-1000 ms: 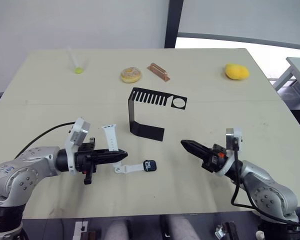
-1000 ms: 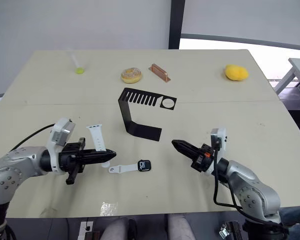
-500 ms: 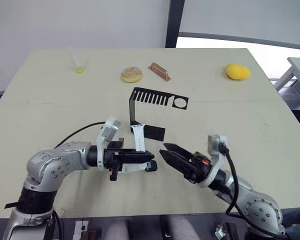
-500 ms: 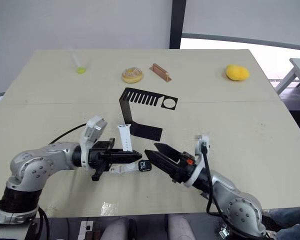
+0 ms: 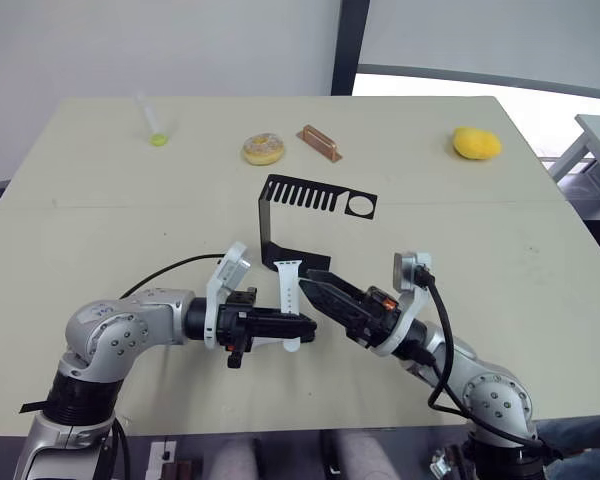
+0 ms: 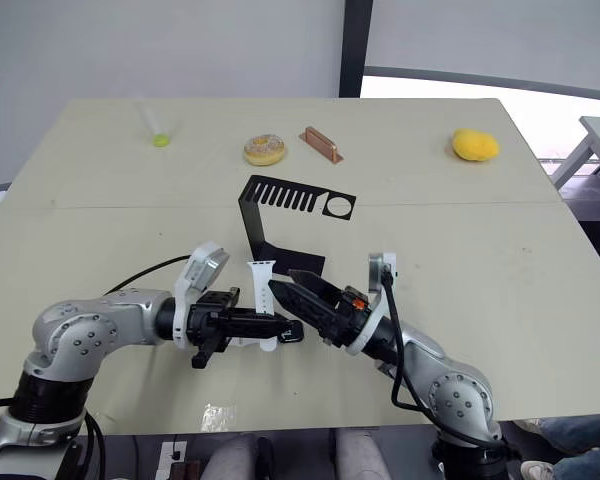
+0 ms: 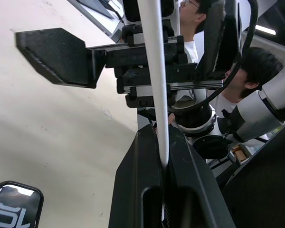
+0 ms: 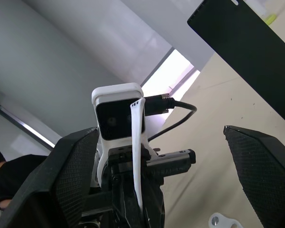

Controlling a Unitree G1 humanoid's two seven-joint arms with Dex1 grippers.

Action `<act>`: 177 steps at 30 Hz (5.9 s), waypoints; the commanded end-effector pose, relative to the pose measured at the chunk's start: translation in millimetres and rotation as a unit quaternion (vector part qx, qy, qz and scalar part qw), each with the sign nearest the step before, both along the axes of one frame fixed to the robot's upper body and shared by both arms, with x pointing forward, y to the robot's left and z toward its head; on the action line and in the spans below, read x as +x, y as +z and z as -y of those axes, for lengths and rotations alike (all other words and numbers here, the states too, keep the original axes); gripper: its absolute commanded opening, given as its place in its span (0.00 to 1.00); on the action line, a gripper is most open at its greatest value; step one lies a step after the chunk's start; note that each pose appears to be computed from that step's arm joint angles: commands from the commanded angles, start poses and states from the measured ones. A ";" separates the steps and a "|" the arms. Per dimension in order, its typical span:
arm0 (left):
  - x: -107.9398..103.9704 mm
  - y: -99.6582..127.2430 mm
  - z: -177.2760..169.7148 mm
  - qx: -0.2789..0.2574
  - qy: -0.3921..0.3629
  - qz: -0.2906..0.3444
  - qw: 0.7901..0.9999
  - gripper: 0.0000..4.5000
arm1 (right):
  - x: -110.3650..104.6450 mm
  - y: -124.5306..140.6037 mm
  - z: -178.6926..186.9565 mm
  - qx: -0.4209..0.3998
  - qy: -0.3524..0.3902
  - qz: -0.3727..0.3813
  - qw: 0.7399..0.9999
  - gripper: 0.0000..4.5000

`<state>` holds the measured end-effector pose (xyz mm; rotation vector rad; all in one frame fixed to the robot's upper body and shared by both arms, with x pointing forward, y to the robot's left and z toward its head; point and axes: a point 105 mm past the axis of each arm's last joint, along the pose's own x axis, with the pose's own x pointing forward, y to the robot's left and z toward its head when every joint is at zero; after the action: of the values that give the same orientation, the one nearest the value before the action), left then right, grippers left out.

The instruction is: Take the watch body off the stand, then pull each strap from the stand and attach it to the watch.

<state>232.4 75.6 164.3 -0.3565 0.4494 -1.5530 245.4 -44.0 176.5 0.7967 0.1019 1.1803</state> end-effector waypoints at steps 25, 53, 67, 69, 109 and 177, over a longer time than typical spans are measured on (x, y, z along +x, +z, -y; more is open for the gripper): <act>-0.9 7.3 12.7 -0.008 -0.023 0.027 0.999 0.00 | -9.4 20.1 -7.4 0.061 0.055 0.009 0.997 0.15; -0.9 3.5 13.9 -0.010 -0.017 0.029 0.999 0.00 | -5.8 18.9 -6.5 0.057 0.038 0.023 0.997 0.41; -0.4 2.0 15.1 -0.010 -0.012 0.031 0.999 0.00 | -7.8 17.6 -7.1 0.059 0.047 0.017 0.997 0.00; 0.4 1.5 14.7 -0.009 -0.010 0.033 0.999 0.00 | -8.1 17.5 -7.1 0.060 0.049 0.016 0.997 0.00; 1.3 -1.2 -162.8 0.219 0.226 0.364 0.877 0.99 | -10.4 -8.9 195.5 -0.368 -0.252 0.253 0.858 0.00; 38.3 -110.4 -3.6 0.304 0.030 0.305 0.902 0.35 | -28.7 -5.2 103.1 -0.342 -0.141 0.333 0.867 0.00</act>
<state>269.4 64.8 78.9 0.5760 0.2704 -1.3451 220.4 -151.1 161.7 -0.2336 -0.1197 0.9762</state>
